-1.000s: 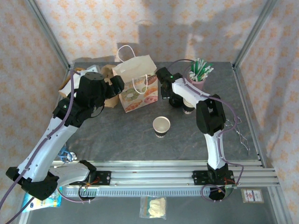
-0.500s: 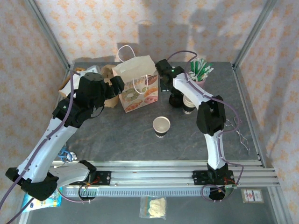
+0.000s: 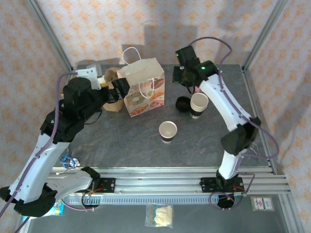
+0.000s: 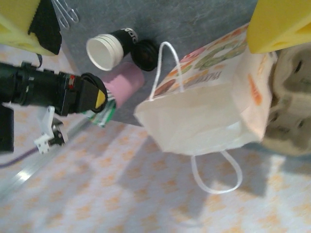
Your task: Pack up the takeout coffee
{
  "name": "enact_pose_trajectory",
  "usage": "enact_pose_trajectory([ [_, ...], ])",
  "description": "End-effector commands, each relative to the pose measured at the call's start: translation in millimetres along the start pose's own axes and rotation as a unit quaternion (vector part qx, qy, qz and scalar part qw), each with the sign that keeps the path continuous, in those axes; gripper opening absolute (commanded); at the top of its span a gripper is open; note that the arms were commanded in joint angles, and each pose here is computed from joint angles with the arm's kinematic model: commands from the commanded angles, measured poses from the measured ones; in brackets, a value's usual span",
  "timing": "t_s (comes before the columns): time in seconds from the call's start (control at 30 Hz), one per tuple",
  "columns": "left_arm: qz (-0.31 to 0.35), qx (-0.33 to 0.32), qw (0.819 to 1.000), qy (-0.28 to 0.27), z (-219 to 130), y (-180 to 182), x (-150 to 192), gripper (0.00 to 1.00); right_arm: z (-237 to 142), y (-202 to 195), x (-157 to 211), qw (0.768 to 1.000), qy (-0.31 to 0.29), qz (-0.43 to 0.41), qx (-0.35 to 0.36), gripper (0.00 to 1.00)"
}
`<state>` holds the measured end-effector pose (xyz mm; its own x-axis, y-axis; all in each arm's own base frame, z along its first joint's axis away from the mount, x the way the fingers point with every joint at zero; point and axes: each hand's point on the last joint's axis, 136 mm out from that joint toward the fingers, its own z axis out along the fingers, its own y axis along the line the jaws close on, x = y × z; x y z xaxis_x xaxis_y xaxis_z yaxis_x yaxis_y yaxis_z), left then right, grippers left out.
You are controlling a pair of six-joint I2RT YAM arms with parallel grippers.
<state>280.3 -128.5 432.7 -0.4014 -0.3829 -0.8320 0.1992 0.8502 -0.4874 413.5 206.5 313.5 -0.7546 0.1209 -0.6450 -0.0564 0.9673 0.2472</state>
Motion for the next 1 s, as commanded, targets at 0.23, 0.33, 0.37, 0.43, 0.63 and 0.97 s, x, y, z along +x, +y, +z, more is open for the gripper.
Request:
enact_pose_trajectory([
  [0.23, 0.232, 0.319, 0.915, -0.089, -93, -85, 22, 0.99, -156, 80, 52, 0.927, 0.047, 0.037, -0.371, 0.12],
  [0.33, 0.247, 0.349, 0.900, -0.089, -90, -90, 35, 0.99, -185, 92, 64, 0.891, 0.067, 0.046, -0.446, 0.13],
  [0.37, 0.250, 0.351, 0.898, -0.087, -85, -89, 39, 0.99, -193, 97, 68, 0.878, 0.079, 0.049, -0.470, 0.14],
  [0.43, 0.256, 0.352, 0.896, -0.090, -74, -85, 48, 0.99, -204, 102, 74, 0.858, 0.099, 0.053, -0.501, 0.14],
  [0.63, 0.258, 0.374, 0.884, -0.111, -48, -83, 73, 0.99, -217, 110, 81, 0.831, 0.142, 0.064, -0.534, 0.14],
  [0.97, 0.242, 0.393, 0.877, -0.130, -20, -101, 95, 0.99, -209, 115, 89, 0.813, 0.187, 0.084, -0.545, 0.12],
])
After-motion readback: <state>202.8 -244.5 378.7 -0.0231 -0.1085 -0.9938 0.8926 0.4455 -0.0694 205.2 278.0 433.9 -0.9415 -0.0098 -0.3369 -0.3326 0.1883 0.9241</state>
